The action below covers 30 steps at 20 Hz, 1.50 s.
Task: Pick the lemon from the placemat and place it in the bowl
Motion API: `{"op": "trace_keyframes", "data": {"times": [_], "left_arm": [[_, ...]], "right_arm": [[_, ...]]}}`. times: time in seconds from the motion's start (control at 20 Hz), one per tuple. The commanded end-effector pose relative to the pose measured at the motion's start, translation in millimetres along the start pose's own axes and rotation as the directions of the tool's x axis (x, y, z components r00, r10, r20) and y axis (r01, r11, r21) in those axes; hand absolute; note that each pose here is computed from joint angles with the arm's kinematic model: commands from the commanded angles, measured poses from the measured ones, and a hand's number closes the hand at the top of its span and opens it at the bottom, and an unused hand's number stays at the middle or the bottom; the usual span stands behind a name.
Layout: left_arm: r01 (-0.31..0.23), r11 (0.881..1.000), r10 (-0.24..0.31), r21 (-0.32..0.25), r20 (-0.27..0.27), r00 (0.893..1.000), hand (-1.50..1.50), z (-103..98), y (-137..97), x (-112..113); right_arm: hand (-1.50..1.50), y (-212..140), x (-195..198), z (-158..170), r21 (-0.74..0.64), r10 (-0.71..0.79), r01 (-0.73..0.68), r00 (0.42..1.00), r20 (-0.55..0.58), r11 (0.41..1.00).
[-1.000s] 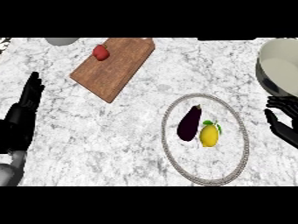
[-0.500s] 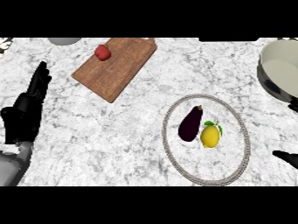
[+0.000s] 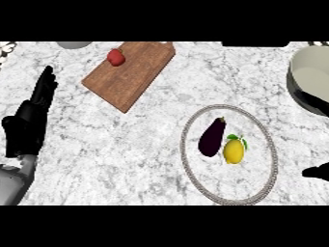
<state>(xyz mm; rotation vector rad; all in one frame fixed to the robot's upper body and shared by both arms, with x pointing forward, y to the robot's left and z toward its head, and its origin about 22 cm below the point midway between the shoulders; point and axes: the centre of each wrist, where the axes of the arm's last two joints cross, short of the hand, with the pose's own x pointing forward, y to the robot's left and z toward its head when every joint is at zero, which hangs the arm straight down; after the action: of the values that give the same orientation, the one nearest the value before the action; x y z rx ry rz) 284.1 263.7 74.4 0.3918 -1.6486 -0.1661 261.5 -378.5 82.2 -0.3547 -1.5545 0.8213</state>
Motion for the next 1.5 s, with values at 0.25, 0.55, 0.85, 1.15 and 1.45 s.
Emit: {"op": "trace_keyframes", "data": {"times": [0.25,0.55,0.85,1.15,1.45], "left_arm": [[-0.003,1.0,0.003,-0.01,-0.01,1.0,0.0,-11,-4,6],[0.013,1.0,-0.013,0.003,0.004,1.0,0.0,-10,6,6],[-0.005,1.0,0.005,-0.002,-0.015,1.0,0.0,1,-2,1],[0.002,1.0,-0.001,-0.008,0.017,1.0,0.0,-1,27,-16],[-0.009,1.0,0.009,-0.011,0.016,1.0,0.0,-12,14,6]], "right_arm": [[-1.5,33,59,-51,0.247,0.129,-0.109,0.989,-0.068,0.963],[-1.5,76,75,-64,0.365,0.199,-0.152,0.976,-0.093,0.918],[-1.5,95,73,-77,0.465,0.358,-0.231,0.911,-0.204,0.854],[-1.5,115,54,-79,0.47,0.342,-0.204,0.912,-0.229,0.859],[-1.5,132,16,-89,0.466,0.32,-0.181,0.917,-0.238,0.866]]}}
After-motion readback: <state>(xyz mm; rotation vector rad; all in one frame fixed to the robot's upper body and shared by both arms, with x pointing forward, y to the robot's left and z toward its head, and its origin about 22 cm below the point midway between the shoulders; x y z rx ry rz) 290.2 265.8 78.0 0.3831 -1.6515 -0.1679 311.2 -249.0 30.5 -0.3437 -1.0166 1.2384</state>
